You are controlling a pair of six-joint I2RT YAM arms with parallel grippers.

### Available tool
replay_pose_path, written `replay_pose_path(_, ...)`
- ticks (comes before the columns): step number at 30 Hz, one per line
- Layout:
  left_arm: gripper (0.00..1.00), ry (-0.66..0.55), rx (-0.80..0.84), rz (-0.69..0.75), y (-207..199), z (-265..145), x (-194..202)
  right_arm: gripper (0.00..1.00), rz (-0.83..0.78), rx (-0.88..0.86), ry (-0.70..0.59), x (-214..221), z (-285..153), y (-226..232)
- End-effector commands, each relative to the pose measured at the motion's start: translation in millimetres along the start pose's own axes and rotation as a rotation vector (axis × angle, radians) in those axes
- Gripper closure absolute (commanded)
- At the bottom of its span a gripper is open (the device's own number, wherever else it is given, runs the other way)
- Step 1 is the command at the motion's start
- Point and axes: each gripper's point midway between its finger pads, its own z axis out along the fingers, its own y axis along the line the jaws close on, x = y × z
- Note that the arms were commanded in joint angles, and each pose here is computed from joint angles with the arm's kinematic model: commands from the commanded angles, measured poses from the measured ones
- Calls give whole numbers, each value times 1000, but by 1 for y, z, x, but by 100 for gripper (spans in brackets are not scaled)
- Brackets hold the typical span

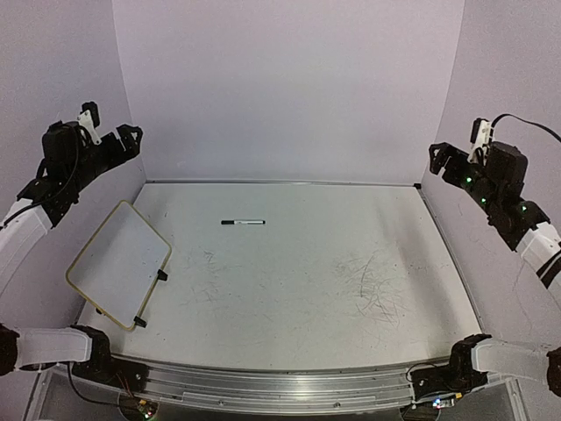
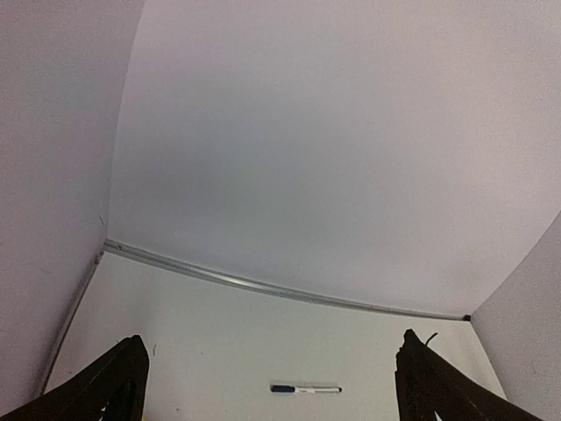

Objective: Write a sentence on the whiteboard
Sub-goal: Move the whiteboard to the center of the board.

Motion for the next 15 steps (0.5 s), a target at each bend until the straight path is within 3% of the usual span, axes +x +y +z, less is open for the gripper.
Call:
replay_pose_path(1,0,112,196,-45,-38,13,10,2,15,-9,-31,-12,-4,3)
replay_pose_path(7,1,307,324,-115,-66,38,64,2,3,-55,15,0,7,11)
replay_pose_path(15,1,561,314,-120,-117,53,178,2,8,-124,76,18,17,23)
